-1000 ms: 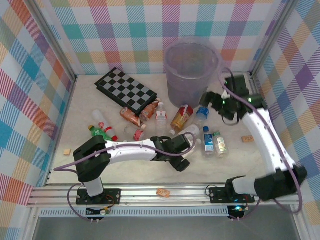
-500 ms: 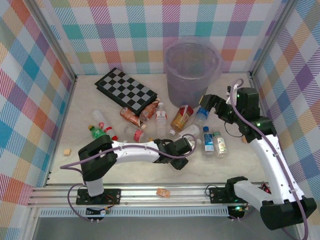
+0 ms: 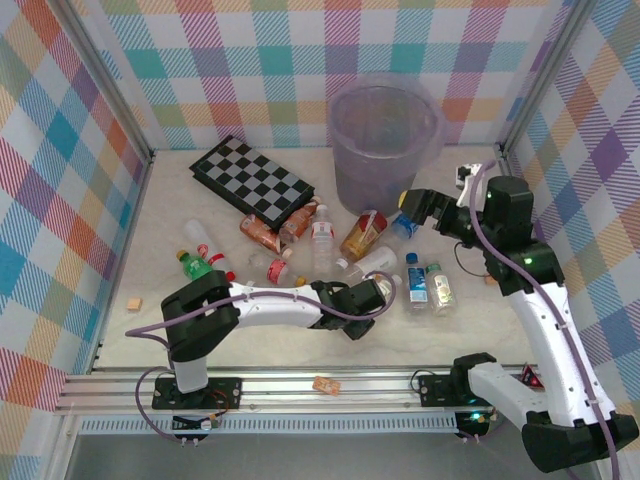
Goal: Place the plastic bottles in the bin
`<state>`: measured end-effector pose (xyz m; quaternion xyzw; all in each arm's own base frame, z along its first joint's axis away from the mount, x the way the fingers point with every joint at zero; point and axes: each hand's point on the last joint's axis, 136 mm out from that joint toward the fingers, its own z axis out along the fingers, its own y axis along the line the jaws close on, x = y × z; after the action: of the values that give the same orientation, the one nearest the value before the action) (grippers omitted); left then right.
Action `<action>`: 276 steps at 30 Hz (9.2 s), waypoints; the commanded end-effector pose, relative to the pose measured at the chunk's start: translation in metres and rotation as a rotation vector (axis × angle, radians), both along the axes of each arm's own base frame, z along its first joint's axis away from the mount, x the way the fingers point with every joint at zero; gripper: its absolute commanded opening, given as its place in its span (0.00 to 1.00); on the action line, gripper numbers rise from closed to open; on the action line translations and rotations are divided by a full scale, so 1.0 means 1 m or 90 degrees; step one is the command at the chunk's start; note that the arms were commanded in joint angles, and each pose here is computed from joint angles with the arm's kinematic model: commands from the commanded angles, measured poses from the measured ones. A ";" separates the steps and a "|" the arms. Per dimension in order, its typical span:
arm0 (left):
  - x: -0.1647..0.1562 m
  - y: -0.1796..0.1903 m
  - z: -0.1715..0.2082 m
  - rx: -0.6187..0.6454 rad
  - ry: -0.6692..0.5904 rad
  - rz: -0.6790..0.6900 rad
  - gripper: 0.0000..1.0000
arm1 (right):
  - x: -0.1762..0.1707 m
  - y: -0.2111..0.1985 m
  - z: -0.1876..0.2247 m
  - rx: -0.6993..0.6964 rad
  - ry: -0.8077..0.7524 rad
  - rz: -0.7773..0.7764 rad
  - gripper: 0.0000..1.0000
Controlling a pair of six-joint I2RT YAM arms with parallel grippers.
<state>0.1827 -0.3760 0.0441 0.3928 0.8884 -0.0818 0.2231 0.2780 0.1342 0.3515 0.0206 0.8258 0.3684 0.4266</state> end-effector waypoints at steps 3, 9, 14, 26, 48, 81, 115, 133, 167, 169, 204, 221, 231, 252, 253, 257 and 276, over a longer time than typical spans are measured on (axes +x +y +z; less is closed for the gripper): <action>-0.003 0.002 0.058 -0.077 -0.035 -0.004 0.42 | -0.026 0.006 -0.001 -0.047 0.038 0.076 1.00; 0.001 0.008 0.117 -0.165 -0.087 0.006 0.39 | -0.043 0.023 -0.027 0.029 0.096 0.134 1.00; 0.010 0.017 0.147 -0.256 -0.084 0.045 0.38 | -0.038 0.042 -0.052 0.099 0.135 0.172 0.98; 0.019 0.024 0.178 -0.397 -0.075 0.092 0.37 | -0.030 0.103 -0.095 0.106 0.208 0.273 0.87; 0.026 0.039 0.165 -0.353 -0.086 0.112 0.99 | -0.002 0.095 -0.090 0.017 0.176 0.205 0.45; 0.018 0.311 0.111 -0.201 -0.068 0.639 0.97 | 0.221 0.017 0.109 -0.129 -0.141 -0.024 0.03; 0.068 0.357 0.078 -0.286 -0.002 0.815 0.88 | 0.311 0.039 -0.093 -0.199 0.064 0.056 0.40; 0.068 0.358 0.058 -0.249 0.018 0.809 1.00 | 0.275 0.032 -0.006 -0.190 -0.011 0.042 0.76; 0.103 0.380 0.000 -0.264 -0.005 0.935 0.74 | 0.045 0.036 -0.016 0.110 0.105 0.095 0.85; 0.101 0.383 -0.001 -0.252 -0.005 0.941 0.66 | 0.043 0.045 -0.008 0.158 0.084 0.124 0.84; 0.093 0.161 0.191 -0.605 0.038 0.345 0.43 | 0.019 0.157 -0.065 0.134 0.159 0.343 0.93; 0.069 0.094 0.201 -0.619 0.082 0.167 0.41 | 0.029 0.208 -0.100 0.159 0.226 0.411 0.81; 0.078 0.100 0.191 -0.591 0.062 0.202 0.41 | 0.030 0.208 -0.108 0.143 0.232 0.398 0.53; 0.064 0.116 0.172 -0.564 0.064 0.222 1.00 | 0.064 0.147 -0.032 -0.021 0.083 0.261 0.42; 0.064 0.117 0.167 -0.557 0.070 0.230 1.00 | 0.068 0.141 -0.023 -0.031 0.066 0.247 0.42; 0.064 0.121 0.152 -0.535 0.087 0.259 1.00 | 0.082 0.122 0.014 -0.063 0.000 0.203 0.41; 0.046 0.138 0.163 -0.563 0.068 0.267 1.00 | 0.218 0.014 0.077 -0.178 -0.113 -0.090 0.39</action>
<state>0.2345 -0.2429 0.2069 0.0734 0.8359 -0.4293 0.3341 0.4771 0.1630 0.4391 -0.0281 0.8119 0.2499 0.5268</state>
